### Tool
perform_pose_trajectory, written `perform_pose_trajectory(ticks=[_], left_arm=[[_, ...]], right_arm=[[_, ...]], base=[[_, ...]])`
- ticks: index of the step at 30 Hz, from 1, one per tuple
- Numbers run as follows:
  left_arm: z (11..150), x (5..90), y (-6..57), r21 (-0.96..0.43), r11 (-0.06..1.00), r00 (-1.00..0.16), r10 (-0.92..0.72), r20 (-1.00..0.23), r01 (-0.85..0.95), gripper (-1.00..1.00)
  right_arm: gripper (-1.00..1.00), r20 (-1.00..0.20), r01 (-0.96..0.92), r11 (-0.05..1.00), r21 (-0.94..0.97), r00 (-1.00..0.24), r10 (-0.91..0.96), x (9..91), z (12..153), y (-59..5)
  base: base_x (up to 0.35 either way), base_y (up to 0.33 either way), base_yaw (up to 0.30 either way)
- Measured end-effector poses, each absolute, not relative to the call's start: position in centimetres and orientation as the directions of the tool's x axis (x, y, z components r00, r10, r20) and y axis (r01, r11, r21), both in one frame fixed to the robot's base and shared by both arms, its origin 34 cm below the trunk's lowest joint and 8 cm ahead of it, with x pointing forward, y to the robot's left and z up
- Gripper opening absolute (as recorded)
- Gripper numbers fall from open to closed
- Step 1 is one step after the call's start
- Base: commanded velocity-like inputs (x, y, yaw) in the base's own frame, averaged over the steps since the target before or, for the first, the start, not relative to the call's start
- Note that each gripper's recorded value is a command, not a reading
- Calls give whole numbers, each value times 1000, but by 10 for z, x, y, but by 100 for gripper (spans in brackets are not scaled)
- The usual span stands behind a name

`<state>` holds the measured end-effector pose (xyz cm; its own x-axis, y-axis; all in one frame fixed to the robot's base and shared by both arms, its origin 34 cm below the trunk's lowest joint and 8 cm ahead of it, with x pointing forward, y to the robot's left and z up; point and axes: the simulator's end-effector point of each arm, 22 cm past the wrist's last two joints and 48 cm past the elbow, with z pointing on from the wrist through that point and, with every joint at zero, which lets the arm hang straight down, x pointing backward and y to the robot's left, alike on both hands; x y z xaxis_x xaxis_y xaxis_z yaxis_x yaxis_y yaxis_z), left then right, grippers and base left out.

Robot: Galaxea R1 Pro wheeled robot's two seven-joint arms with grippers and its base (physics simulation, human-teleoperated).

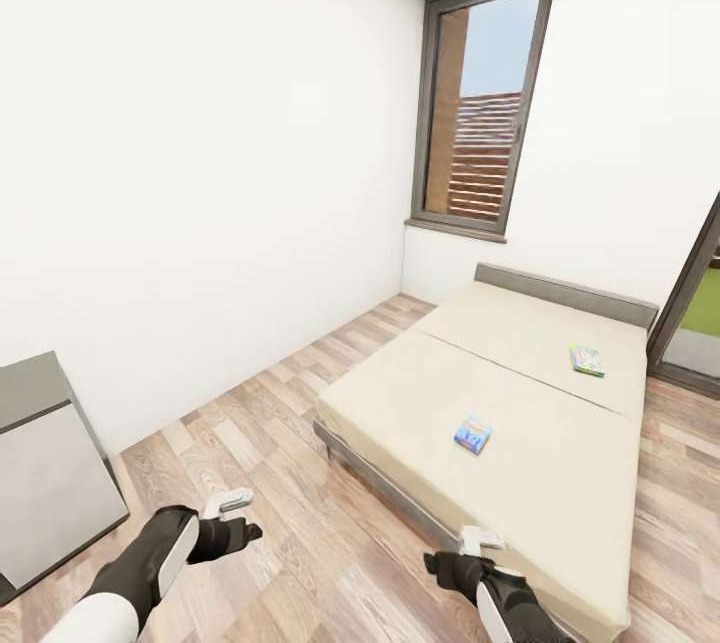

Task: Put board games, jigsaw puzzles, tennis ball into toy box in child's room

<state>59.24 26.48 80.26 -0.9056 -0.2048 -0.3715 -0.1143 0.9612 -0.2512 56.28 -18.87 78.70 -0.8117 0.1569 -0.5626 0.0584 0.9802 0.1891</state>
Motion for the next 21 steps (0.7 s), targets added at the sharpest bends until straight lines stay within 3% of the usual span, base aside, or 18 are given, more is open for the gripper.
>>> perform_pose_trajectory(ticks=[6,21], left_arm=[[806,600,264,-245,964,-892,-197,-407,-102,100],[808,604,262,-245,965,-885,-196,-422,-97,100]], right_arm=[[100,-595,57,981,187,-788,159,573,794,-191],[100,-605,57,981,185,-780,159,576,796,-191]], base=[[0,-22,0],[0,-165,0]])
